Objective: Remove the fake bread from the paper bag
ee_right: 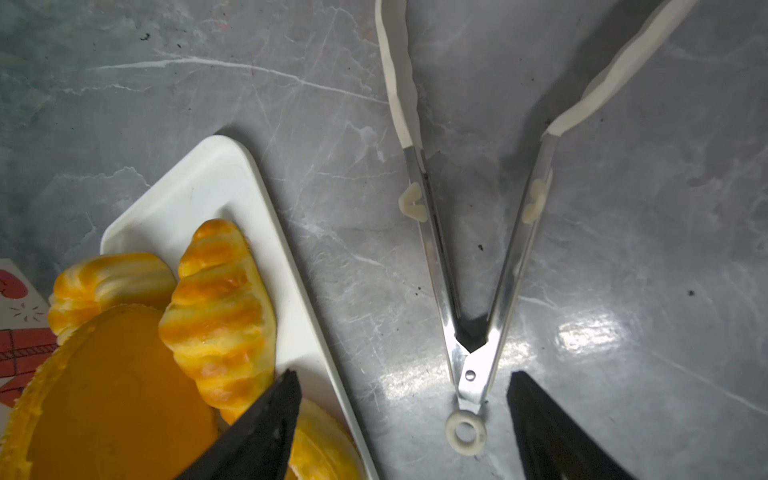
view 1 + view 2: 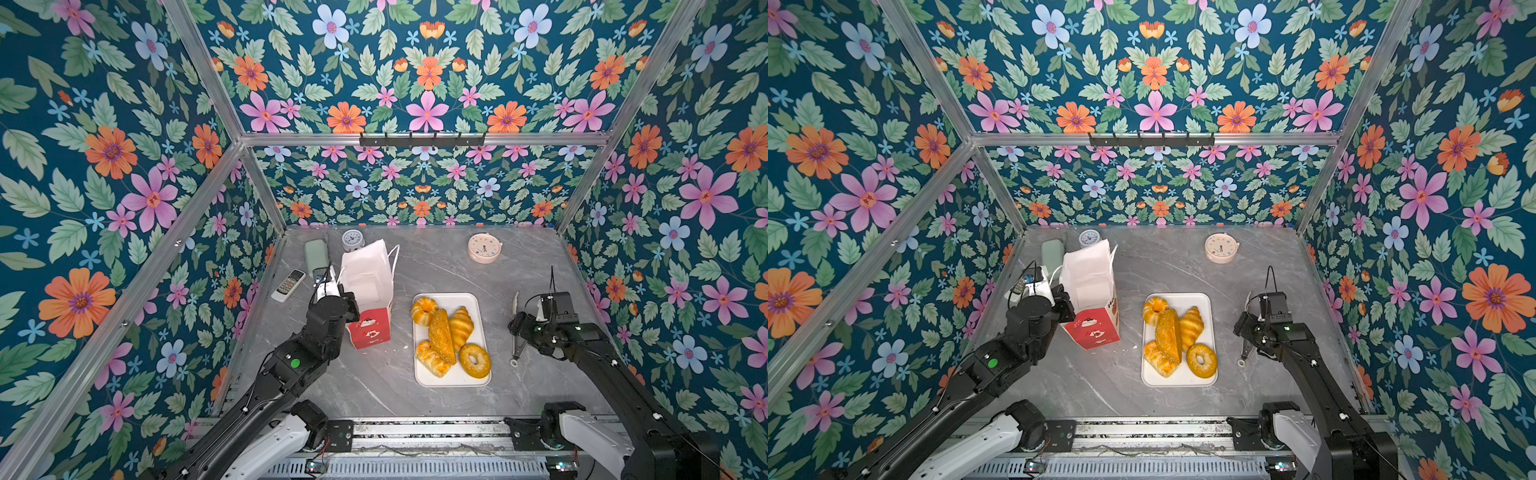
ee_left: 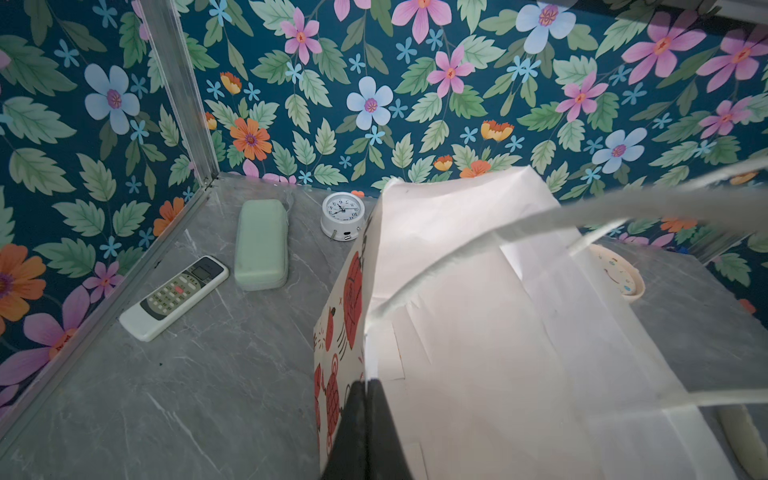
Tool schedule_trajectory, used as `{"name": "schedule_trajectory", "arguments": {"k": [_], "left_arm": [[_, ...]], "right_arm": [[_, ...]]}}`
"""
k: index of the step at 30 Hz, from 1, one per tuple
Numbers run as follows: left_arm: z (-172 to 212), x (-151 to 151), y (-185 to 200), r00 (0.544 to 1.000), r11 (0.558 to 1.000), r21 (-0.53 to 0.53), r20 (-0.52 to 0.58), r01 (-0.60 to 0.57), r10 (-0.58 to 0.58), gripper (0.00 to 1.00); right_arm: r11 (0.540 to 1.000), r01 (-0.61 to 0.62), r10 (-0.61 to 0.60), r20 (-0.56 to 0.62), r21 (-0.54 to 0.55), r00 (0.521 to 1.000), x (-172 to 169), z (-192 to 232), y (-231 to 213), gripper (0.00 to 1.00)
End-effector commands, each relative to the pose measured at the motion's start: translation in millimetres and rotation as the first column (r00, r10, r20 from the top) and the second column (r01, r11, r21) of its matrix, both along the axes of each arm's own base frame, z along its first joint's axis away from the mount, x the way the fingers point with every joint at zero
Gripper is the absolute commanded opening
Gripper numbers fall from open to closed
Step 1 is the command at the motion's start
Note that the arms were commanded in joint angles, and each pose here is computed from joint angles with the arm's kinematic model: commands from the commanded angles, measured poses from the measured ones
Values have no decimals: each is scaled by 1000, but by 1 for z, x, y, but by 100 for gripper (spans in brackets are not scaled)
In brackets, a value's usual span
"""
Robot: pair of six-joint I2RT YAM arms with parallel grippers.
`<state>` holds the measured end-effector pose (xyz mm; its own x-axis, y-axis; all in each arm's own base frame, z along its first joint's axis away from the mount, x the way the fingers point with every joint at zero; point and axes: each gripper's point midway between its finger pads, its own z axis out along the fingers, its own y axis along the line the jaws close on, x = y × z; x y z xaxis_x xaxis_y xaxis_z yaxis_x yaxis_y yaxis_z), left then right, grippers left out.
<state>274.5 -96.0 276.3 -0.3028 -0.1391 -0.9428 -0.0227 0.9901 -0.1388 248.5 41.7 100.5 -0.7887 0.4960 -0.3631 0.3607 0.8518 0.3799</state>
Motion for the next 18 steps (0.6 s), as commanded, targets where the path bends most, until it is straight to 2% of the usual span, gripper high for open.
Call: {"name": "schedule_trajectory", "arguments": {"k": [1,4,6,9,11,14,18], "left_arm": [[-2,7,3,1000,997,71,2,-19,19,1],[-9,16,0,1000,998,68,-9,-8,9,1],[-10,20,-3,1000,999,51,-13,4,-4,2],[-7,22,-2,1000,999,35,-4,6,-6,4],[-6,22,-2,1000,1000,30,0,9,-9,4],[-3,20,-1,1000,1000,20,7,12,-12,5],[-3,18,0,1000,1000,14,9,15,-15,5]], "right_arm": [[998,-56,55,55,12,997,6,17,12,80],[986,-169,167,114,2,979,8,47,40,79],[962,-271,268,184,-6,946,10,78,69,78],[895,-445,434,288,-28,854,10,127,123,75],[832,-554,533,328,-33,780,11,153,163,71],[740,-670,643,359,-63,676,21,175,221,68],[640,-765,722,400,-76,565,39,198,285,63]]}}
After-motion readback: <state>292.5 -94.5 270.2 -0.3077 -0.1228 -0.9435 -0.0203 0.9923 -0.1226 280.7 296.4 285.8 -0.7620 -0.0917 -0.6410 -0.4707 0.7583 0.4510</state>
